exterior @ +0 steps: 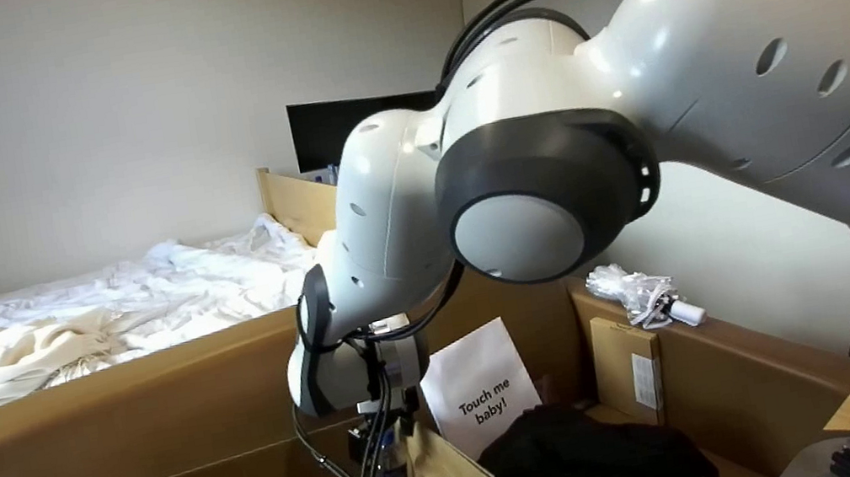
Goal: Remove the black cloth and bottle and put the on the sofa
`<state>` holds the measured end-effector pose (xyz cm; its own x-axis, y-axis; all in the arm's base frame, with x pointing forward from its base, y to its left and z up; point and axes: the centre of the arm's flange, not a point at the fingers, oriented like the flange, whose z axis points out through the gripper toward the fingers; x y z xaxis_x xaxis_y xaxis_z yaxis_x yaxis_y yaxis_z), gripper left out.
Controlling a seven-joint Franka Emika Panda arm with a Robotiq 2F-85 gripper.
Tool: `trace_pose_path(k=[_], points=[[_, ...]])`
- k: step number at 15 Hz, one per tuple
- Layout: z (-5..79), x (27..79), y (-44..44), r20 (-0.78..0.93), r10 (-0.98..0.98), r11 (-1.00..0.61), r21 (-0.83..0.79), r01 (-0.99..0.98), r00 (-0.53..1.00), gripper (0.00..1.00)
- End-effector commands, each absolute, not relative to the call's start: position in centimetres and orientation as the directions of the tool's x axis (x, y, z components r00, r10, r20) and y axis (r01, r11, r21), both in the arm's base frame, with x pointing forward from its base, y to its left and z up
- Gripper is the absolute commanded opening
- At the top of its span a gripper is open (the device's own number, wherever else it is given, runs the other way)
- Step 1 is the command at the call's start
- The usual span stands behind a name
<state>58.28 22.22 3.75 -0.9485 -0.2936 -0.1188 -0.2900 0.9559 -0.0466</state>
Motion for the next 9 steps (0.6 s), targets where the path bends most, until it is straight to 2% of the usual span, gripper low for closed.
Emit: trace_pose_path(k=[1, 9], points=[[3.2, 59.5, 21.9, -0.170, -0.273, 0.962, -0.072, -0.264, -0.947, 1.00], [4.0, 61.5, 21.4, -0.251, -0.263, 0.964, -0.031, -0.264, -0.931, 1.00]])
